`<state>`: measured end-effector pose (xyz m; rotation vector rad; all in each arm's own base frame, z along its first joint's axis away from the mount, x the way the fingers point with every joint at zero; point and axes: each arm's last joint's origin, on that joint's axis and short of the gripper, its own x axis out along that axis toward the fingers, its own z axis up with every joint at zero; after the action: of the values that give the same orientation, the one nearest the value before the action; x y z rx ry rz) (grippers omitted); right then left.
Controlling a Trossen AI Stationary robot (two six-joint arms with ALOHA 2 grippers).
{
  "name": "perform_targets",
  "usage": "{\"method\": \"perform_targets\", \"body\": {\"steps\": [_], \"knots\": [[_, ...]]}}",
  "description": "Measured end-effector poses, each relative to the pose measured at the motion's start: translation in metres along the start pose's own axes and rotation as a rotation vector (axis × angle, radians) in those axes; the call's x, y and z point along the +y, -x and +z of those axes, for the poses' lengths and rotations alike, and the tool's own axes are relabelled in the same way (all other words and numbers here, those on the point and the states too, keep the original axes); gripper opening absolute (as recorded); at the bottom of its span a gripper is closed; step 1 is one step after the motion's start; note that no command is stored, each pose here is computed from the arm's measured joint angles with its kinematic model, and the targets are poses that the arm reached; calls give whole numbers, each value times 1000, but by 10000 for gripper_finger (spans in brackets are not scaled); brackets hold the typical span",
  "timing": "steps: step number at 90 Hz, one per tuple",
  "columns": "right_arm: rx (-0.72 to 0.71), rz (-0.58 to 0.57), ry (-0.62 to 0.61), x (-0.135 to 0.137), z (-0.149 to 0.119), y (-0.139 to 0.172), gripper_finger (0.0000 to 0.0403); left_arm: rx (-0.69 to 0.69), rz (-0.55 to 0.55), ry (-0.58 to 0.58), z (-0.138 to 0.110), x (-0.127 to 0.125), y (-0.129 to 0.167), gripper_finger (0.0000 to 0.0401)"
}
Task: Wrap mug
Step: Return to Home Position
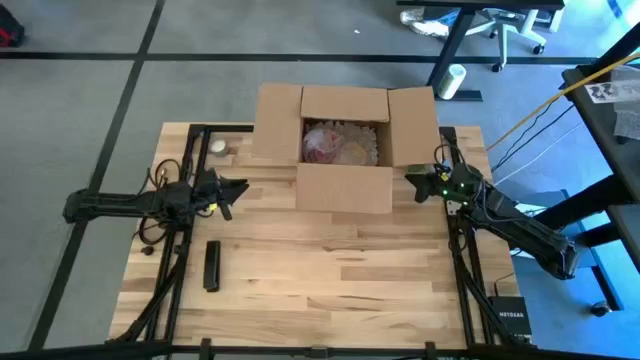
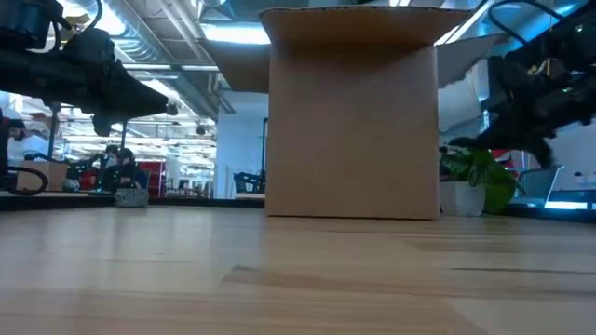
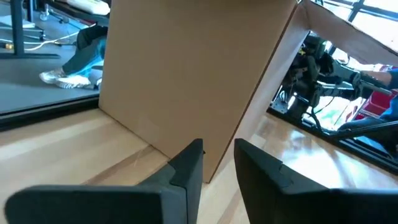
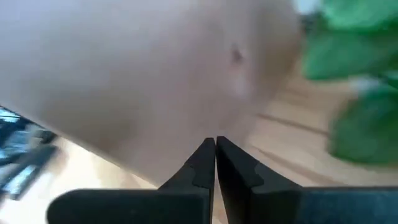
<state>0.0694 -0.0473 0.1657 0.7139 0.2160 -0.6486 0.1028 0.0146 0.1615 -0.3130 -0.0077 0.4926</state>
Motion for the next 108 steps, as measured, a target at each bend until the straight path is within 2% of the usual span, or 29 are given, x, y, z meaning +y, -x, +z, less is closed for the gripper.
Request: {"method": "perform_targets", "body": {"steps": [20, 41, 73, 92, 108], "knots": [[-40, 22, 2, 0, 0, 5, 0, 0, 0, 0, 0, 0, 0, 74], [-168, 102, 46, 2, 4, -3, 0, -2, 2, 1, 0, 0, 0, 74], [-208, 43, 193, 1, 5, -3, 0, -1, 3, 0, 0, 0, 0, 74], [-355, 80, 270, 8, 17, 1, 0, -1, 3, 0, 0, 0, 0, 74], [-400, 79, 295, 9, 18, 0, 0, -1, 3, 0, 0, 0, 0, 74]]}}
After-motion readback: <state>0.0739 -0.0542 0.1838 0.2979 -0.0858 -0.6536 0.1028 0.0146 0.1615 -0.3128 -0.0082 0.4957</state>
